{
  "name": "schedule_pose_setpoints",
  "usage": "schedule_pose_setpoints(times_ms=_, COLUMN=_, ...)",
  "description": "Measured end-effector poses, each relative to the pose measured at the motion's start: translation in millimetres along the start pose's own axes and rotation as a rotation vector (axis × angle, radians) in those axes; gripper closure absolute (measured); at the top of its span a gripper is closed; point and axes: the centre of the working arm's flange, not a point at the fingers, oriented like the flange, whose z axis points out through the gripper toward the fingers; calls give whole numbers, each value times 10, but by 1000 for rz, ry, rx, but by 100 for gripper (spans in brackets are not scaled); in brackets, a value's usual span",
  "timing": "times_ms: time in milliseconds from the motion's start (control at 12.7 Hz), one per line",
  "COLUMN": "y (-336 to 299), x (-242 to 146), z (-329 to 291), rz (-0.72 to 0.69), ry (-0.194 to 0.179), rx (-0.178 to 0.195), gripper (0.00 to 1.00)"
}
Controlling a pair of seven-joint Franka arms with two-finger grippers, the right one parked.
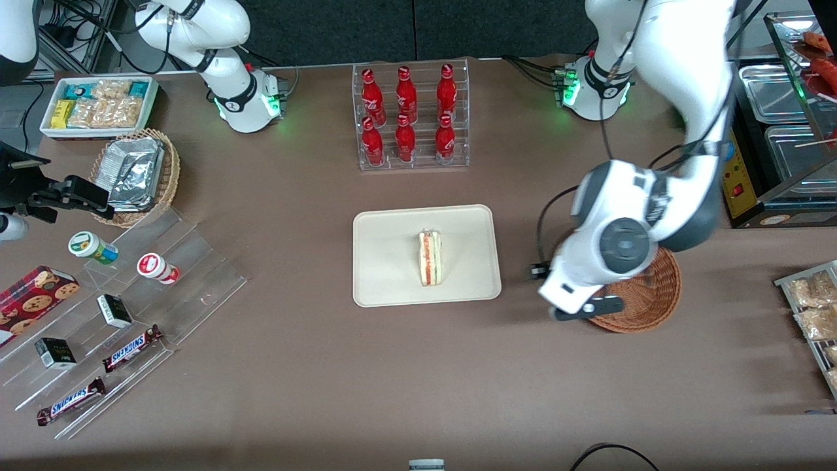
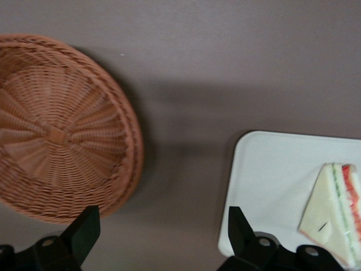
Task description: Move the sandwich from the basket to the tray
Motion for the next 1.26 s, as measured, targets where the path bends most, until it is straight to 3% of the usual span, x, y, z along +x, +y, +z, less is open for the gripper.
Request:
schedule_pose_setpoints(times_ms=316, y=-643, x=-124, z=-554, rz=-26, ry=24, rx=-26, gripper=0)
schedule_pose_setpoints(times_ms=632, y=-1427, x=-404, z=-1077, rz=87, ry=-6, rx=-34, gripper=0)
schedule_pose_setpoints(times_ms=789, y=-1708, x=-556, z=-1331, rz=96, ry=8, rx=-43, gripper=0)
schedule_pose_setpoints(times_ms=1026, y=-1869, x=-881, z=-1646, rz=87, ry=2, rx=-40, gripper=0)
schedule_pose_setpoints(times_ms=1263, y=-1998, x=-1140, z=-1880, rz=118, ry=11, rx=-7, gripper=0)
